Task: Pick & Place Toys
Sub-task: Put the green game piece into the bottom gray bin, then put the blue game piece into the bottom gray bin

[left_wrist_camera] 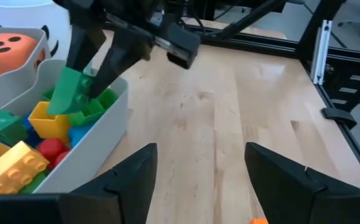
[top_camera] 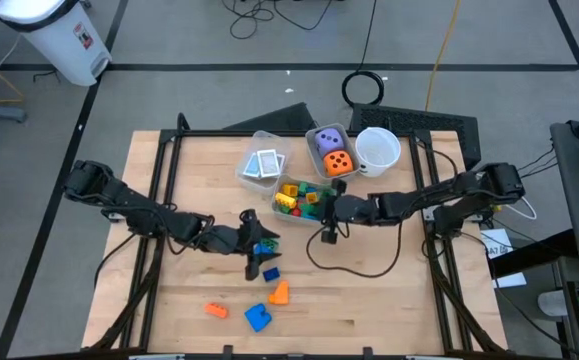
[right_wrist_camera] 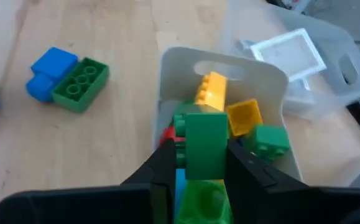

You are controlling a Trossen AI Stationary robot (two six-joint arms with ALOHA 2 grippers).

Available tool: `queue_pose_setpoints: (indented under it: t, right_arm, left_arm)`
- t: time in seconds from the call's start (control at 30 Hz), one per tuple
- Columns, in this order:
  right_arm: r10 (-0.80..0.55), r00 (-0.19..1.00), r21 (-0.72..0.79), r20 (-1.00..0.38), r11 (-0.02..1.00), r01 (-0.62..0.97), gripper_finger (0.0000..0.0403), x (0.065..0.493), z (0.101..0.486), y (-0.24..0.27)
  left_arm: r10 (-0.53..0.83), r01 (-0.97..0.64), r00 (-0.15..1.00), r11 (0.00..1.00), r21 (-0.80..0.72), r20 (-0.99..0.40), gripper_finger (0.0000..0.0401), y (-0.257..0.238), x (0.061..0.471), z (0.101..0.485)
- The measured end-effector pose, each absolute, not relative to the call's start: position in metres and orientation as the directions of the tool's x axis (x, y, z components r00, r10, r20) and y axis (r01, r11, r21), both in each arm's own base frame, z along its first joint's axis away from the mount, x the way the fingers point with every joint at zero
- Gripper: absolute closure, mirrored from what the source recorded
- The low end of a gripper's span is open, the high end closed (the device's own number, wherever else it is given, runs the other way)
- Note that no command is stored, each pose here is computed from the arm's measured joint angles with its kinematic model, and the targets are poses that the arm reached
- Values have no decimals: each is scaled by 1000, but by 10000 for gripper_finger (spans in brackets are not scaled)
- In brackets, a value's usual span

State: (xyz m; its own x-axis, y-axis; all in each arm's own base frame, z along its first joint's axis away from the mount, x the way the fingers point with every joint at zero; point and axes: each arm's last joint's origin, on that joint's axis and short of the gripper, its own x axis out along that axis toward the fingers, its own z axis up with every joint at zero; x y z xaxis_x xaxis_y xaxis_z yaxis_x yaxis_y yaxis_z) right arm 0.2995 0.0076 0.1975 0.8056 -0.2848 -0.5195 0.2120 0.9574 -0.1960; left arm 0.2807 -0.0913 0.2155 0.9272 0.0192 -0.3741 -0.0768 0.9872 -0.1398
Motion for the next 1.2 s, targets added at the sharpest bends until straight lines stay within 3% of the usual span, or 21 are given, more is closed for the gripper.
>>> queue_pose_setpoints:
  t: [0.23,0.53,0.7,0.93,1.2]
  right_arm:
    - [-319,839,-154,-440,948,279,296,289,180,-6]
    - [-308,878,-131,-365,951,279,182,289,183,-3]
    - [-302,886,-127,-351,953,275,141,290,184,-1]
    - [-296,889,-135,-350,955,265,127,290,184,1]
    - [-296,889,-134,-349,955,265,139,290,184,1]
  left_arm:
    - [20,-77,929,987,-140,-369,150,-91,281,216]
    - [20,-76,931,987,-141,-365,150,-91,281,216]
    - [-35,-28,904,990,-141,-426,150,-93,279,211]
    - [-56,26,772,998,-56,-633,150,-99,274,177]
    - [-14,34,682,999,13,-731,151,-101,279,142]
